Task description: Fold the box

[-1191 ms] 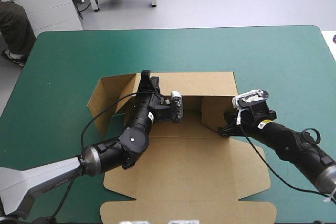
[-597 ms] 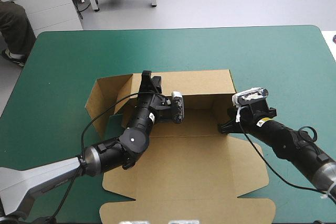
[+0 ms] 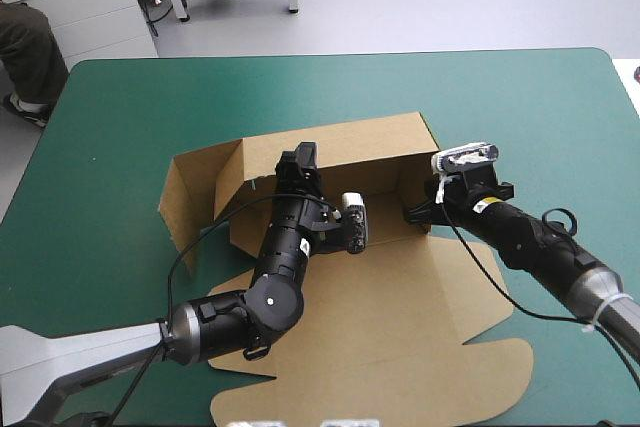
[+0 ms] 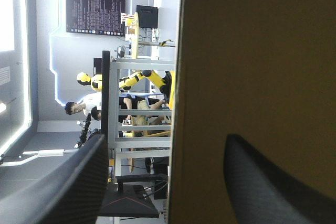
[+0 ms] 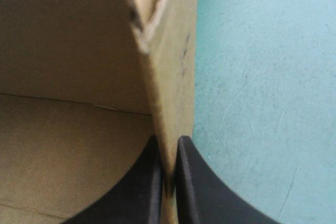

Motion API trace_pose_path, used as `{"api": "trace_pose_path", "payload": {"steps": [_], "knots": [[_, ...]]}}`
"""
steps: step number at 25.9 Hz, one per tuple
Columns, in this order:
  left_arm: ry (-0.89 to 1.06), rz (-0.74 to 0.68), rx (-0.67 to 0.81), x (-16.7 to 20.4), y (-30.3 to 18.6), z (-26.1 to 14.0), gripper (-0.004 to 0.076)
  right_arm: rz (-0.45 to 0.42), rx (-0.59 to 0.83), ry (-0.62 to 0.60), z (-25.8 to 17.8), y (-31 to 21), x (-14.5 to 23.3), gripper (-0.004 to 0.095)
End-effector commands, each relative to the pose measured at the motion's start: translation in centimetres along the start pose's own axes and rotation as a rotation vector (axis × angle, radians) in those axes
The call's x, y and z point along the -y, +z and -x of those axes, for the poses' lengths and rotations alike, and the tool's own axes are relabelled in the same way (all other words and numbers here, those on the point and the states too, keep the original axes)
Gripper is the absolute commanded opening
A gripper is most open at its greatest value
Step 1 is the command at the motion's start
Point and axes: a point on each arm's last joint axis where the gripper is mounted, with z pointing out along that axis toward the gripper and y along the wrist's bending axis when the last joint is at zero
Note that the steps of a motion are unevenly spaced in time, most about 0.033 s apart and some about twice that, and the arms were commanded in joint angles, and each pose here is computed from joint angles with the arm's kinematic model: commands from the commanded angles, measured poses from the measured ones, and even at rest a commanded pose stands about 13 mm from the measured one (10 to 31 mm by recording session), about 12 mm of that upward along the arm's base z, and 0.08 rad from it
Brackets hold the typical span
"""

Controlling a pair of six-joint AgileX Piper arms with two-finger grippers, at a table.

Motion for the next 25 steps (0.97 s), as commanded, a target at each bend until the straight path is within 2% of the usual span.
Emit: {"api": "trace_pose_path", "payload": {"steps": [1,8,10,12,14,15,17,19,21,22,23,25], "knots": [[-0.005,0.156,0.021,-2.6,-1.6,0.8,0.046,-0.041,0.165,0.072,3.9,0.2,0.5,-0.0012],[-0.006,0.167,0.045,-2.2,-3.0,1.9,0.0458,-0.082,0.149,0.133,5.6,1.5,2.7,-0.0013],[-0.002,0.157,0.065,-2.0,-3.3,2.3,0.043,-0.083,0.139,0.129,5.6,1.5,2.9,-0.0013],[0.067,0.107,0.083,-1.5,-3.5,2.6,0.0296,-0.083,0.136,0.12,5.6,1.5,2.9,-0.0013],[0.156,0.033,0.093,-0.8,-3.5,2.7,0.0049,-0.077,0.122,0.111,5.5,1.5,2.9,-0.0013],[0.18,-0.004,0.09,-0.6,-3.5,2.7,0.0001,-0.074,0.115,0.108,5.4,1.5,2.8,-0.0013],[0.192,-0.113,0.071,-0.3,-3.3,2.6,0.0015,-0.069,0.101,0.094,5.3,1.5,2.8,-0.0014],[0.144,-0.301,0.034,-1.1,-2.8,2.4,0.0014,-0.061,0.084,0.093,5.1,1.5,2.7,-0.0014],[0.031,-0.503,-0.014,-3.2,-1.9,1.5,0.0014,-0.05,0.061,0.093,4.9,1.5,2.6,-0.0014],[-0.091,-0.626,-0.048,-5.3,-1.5,0.7,0.0014,-0.045,0.051,0.093,4.8,1.6,2.5,-0.0014],[-0.139,-0.662,-0.071,-6.3,-1.3,0.2,0.0014,-0.045,0.05,0.093,4.8,1.6,2.5,-0.0014],[-0.355,-0.701,-0.168,-10.3,-0.4,-2.4,0.0013,-0.043,0.049,0.099,4.8,1.6,2.5,-0.0015]]}}
